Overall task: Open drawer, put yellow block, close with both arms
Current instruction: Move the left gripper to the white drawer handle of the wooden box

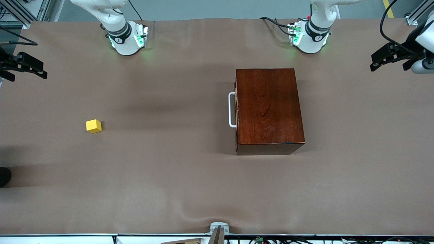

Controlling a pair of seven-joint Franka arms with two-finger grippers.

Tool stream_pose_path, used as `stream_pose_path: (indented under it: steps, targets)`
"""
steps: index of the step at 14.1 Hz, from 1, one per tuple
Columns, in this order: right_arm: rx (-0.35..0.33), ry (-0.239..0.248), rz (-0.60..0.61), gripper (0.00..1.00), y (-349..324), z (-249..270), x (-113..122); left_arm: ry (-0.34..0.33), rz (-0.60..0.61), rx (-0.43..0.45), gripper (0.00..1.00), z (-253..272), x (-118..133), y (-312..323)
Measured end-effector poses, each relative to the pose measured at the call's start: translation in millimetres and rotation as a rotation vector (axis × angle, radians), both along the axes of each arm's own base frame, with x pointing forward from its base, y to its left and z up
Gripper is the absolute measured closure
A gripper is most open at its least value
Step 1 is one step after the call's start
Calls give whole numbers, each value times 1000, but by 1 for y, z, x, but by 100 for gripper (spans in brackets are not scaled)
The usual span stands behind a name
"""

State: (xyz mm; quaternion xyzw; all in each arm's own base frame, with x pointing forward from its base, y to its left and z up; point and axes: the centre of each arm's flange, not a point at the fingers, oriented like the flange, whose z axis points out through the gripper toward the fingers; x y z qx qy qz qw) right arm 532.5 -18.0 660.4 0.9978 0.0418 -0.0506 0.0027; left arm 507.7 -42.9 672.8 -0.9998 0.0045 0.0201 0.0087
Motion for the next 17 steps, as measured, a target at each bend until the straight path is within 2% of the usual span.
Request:
stream_pose_path:
  steps: [5, 7, 10, 12, 14, 17]
  targets:
    - [0, 0, 0, 0, 0, 0, 0, -2, -11, 1, 0, 7, -4, -6]
    - [0, 0, -1, 0, 0, 0, 0, 4, -60, 1, 0, 5, -5, -29]
    - [0, 1, -2, 0, -1, 0, 0, 43, -153, 14, 0, -19, -15, -134]
    - [0, 1, -3, 0, -1, 0, 0, 56, -128, 5, 0, -44, -18, -214]
    - [1, 1, -3, 0, -1, -1, 0, 64, -95, -15, 0, -69, -10, -276]
    - [1, 1, -2, 0, -1, -1, 0, 25, -46, -29, 0, -119, 1, -356]
